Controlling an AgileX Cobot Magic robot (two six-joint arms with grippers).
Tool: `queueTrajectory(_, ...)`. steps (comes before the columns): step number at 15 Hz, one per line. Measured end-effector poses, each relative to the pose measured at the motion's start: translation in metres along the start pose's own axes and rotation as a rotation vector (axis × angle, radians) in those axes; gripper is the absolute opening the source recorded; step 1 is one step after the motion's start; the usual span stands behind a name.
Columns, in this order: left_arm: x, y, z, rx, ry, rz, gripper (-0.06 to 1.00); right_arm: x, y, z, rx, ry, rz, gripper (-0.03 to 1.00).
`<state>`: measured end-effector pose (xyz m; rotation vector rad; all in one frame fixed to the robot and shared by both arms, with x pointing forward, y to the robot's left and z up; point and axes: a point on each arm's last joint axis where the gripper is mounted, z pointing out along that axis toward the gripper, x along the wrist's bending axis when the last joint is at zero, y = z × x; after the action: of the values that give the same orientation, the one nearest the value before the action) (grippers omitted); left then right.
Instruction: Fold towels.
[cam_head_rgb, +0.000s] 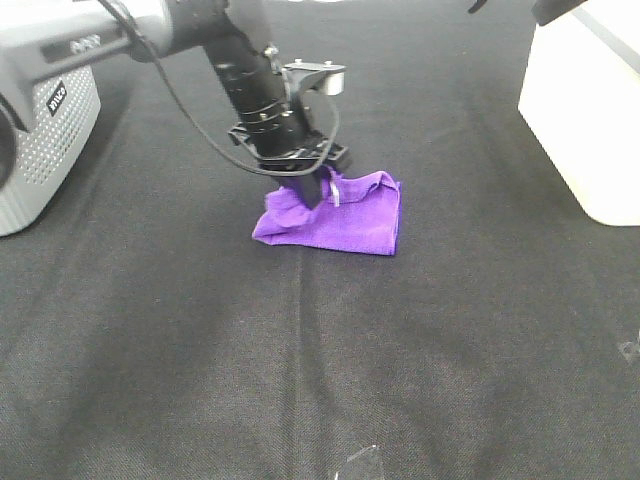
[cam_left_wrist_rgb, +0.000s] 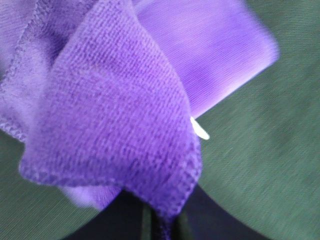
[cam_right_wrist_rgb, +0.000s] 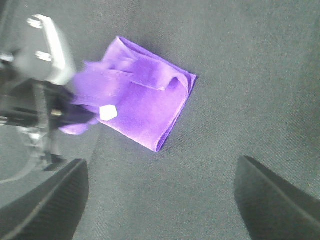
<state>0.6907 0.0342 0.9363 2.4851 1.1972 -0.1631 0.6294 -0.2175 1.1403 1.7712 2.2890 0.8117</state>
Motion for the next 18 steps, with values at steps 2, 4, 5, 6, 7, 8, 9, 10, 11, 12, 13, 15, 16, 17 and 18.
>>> queueTrajectory(2, -0.001, 0.003, 0.003, -0.020, -0.022, -0.026, 0.03, 0.002, 0.000, -0.006, -0.012, 0.000, -0.003, 0.77)
queueTrajectory(4, -0.002, 0.009, 0.008, -0.089, -0.056, -0.100, 0.07, 0.004, -0.001, -0.015, -0.031, -0.001, -0.009, 0.77)
queueTrajectory(5, -0.003, 0.011, 0.009, -0.104, -0.070, -0.112, 0.10, 0.004, -0.001, -0.015, -0.032, 0.000, -0.009, 0.77)
queueTrajectory(6, -0.006, 0.014, 0.010, -0.139, -0.109, -0.139, 0.19, 0.004, -0.001, -0.015, -0.032, 0.000, -0.009, 0.77)
queueTrajectory(7, -0.012, 0.021, 0.009, -0.216, -0.190, -0.191, 0.40, 0.005, -0.001, -0.015, -0.032, 0.002, -0.008, 0.77)
queueTrajectory(8, -0.016, 0.027, 0.006, -0.275, -0.248, -0.223, 0.52, 0.005, -0.001, -0.015, -0.032, 0.003, -0.008, 0.77)
queueTrajectory(9, -0.019, 0.031, 0.004, -0.316, -0.293, -0.237, 0.58, 0.005, -0.001, -0.015, -0.033, 0.005, -0.007, 0.77)
queueTrajectory(10, -0.021, 0.033, 0.003, -0.336, -0.321, -0.234, 0.60, 0.005, -0.001, -0.015, -0.033, 0.005, -0.007, 0.77)
queueTrajectory(11, -0.022, 0.034, 0.003, -0.344, -0.328, -0.223, 0.61, 0.005, -0.001, -0.015, -0.033, 0.005, -0.007, 0.77)
queueTrajectory(12, -0.022, 0.034, 0.003, -0.345, -0.328, -0.218, 0.62, 0.005, -0.001, -0.015, -0.033, 0.006, -0.006, 0.77)
queueTrajectory(13, -0.021, 0.033, 0.003, -0.344, -0.320, -0.212, 0.62, 0.005, -0.001, -0.015, -0.033, 0.006, -0.006, 0.77)
queueTrajectory(15, -0.017, 0.030, 0.003, -0.312, -0.274, -0.180, 0.65, 0.005, -0.001, -0.015, -0.033, 0.006, -0.006, 0.77)
queueTrajectory(16, -0.015, 0.027, 0.001, -0.277, -0.234, -0.148, 0.68, 0.005, -0.001, -0.015, -0.033, 0.006, -0.006, 0.77)
queueTrajectory(17, -0.011, 0.022, -0.005, -0.234, -0.178, -0.105, 0.72, 0.005, -0.001, -0.016, -0.035, 0.006, -0.007, 0.77)
queueTrajectory(18, -0.009, 0.019, -0.014, -0.196, -0.114, -0.059, 0.75, 0.005, -0.001, -0.019, -0.039, 0.000, -0.010, 0.77)
